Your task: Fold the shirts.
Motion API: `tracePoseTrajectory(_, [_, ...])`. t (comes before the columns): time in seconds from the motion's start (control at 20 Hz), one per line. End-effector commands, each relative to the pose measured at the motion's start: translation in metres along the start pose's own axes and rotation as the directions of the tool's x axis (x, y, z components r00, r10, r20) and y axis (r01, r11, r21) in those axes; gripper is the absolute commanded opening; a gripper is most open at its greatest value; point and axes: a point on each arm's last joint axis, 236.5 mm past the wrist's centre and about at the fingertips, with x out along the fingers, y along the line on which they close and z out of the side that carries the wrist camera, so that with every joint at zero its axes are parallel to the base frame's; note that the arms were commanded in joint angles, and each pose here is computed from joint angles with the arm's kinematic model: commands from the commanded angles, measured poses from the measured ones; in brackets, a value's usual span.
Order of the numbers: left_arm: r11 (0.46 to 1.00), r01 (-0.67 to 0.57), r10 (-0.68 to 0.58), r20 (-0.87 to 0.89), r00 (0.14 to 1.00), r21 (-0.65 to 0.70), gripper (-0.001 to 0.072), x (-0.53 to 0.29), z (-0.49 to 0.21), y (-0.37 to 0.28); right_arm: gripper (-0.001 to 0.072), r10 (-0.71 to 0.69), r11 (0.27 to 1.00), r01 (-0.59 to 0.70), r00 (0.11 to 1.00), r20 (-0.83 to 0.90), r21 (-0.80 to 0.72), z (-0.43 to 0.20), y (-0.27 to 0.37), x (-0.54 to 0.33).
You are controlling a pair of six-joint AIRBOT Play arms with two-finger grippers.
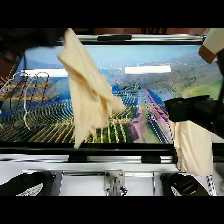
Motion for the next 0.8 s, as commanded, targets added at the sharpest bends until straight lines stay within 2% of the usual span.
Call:
tracePoseTrajectory(0.0, [0.994, 0.079, -0.098, -0.267, 0.959, -0.081, 0.0033, 0.032, -0.114, -0.048, 0.0555, -0.052, 0.999, 0.052, 0.988, -0.143, -0.003, -0.040, -0.016, -0.020])
tracePoseTrajectory(0.25, [0.983, 0.056, -0.130, -0.455, 0.881, -0.172, 0.0043, 0.110, -0.247, -0.072, 0.0555, -0.008, 1.000, 0.002, 0.923, -0.386, -0.017, -0.120, -0.003, 0.023])
tracePoseTrajectory(0.3, [0.983, 0.046, -0.128, -0.482, 0.867, -0.178, 0.0162, 0.116, -0.257, -0.070, 0.0555, 0.005, 1.000, -0.006, 0.917, -0.399, -0.001, -0.129, 0.000, 0.033])
tracePoseTrajectory(0.4, [0.985, 0.002, -0.098, -0.545, 0.833, -0.173, 0.0700, 0.106, -0.258, -0.049, 0.0555, 0.037, 0.999, -0.025, 0.918, -0.395, 0.036, -0.135, 0.007, 0.045])
tracePoseTrajectory(0.45, [0.986, -0.037, -0.068, -0.588, 0.806, -0.165, 0.0720, 0.093, -0.254, -0.030, 0.0555, 0.049, 0.999, -0.035, 0.923, -0.382, 0.041, -0.132, 0.010, 0.047])
tracePoseTrajectory(0.6, [0.980, -0.161, 0.023, -0.732, 0.681, -0.119, 0.0720, 0.027, -0.256, 0.039, 0.0556, 0.056, 0.998, -0.043, 0.928, -0.367, 0.044, -0.128, 0.012, 0.050])
tracePoseTrajectory(0.75, [0.944, -0.284, 0.045, -0.789, 0.613, -0.168, 0.0720, -0.025, -0.288, 0.076, 0.0556, 0.060, 0.998, -0.057, 0.912, -0.406, 0.018, -0.131, 0.017, 0.067])
